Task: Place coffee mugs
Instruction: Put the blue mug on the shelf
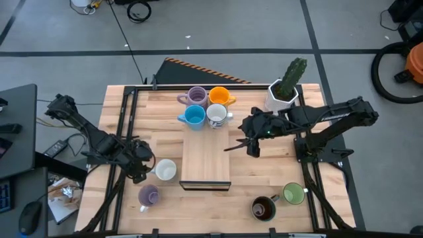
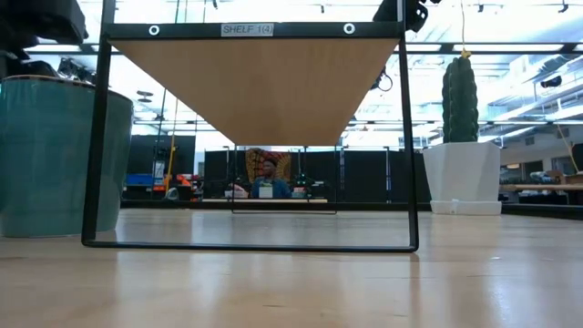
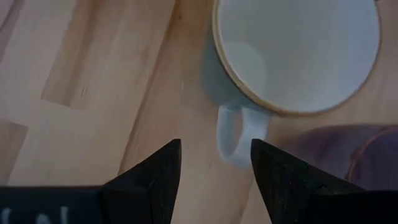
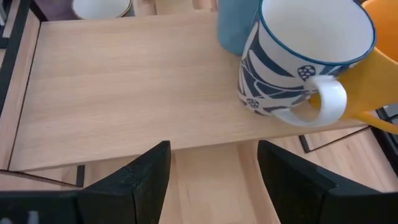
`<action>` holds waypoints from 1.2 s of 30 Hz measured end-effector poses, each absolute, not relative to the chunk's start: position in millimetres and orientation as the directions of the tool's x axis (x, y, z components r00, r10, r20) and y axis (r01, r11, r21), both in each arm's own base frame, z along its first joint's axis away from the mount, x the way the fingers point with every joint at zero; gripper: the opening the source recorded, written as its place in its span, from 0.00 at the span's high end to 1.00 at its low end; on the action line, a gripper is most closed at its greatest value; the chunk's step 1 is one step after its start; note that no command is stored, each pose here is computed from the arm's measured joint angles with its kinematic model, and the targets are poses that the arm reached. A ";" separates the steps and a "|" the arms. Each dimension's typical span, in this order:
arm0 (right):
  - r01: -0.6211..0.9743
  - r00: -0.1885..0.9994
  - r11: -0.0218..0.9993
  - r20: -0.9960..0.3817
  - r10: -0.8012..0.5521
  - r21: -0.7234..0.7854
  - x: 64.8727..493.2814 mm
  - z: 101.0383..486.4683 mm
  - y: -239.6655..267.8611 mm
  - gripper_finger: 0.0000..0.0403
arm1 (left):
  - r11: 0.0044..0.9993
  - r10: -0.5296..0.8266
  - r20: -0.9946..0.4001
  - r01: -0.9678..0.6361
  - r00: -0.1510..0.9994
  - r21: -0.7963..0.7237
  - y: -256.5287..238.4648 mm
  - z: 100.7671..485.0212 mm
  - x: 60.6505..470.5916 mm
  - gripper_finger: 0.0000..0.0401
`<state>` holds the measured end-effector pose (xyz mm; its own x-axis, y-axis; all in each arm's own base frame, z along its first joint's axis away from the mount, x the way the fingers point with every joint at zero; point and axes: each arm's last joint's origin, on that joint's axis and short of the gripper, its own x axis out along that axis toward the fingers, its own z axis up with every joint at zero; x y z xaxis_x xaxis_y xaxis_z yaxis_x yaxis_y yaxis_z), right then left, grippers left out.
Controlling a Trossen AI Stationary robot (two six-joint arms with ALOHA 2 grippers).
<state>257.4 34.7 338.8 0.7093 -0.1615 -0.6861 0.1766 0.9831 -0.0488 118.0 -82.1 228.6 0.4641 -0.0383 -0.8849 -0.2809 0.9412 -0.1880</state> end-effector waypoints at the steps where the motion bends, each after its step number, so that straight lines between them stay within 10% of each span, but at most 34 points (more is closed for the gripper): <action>1: 0.179 0.710 0.983 -0.685 -0.161 -0.046 258.0 338.5 35.0 0.39 | 0.946 -0.039 -0.886 -0.270 0.462 -0.182 -82.5 227.9 117.8 0.50; 23: 0.199 0.713 0.980 -0.684 -0.153 -0.012 259.3 338.2 35.2 0.39 | 0.982 0.052 -0.928 -0.189 0.369 -0.020 -110.4 193.6 144.4 0.51; 36: 0.199 0.716 0.980 -0.682 -0.149 -0.005 259.4 338.6 35.4 0.39 | 0.978 0.036 -0.946 -0.207 0.323 -0.034 -111.2 186.2 151.5 0.76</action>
<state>259.4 35.4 338.6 0.7164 -0.1493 -0.6815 0.1993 0.9799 -0.0051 151.5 -111.2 186.2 0.3231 0.0356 -0.9457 -0.2068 0.9778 -0.0339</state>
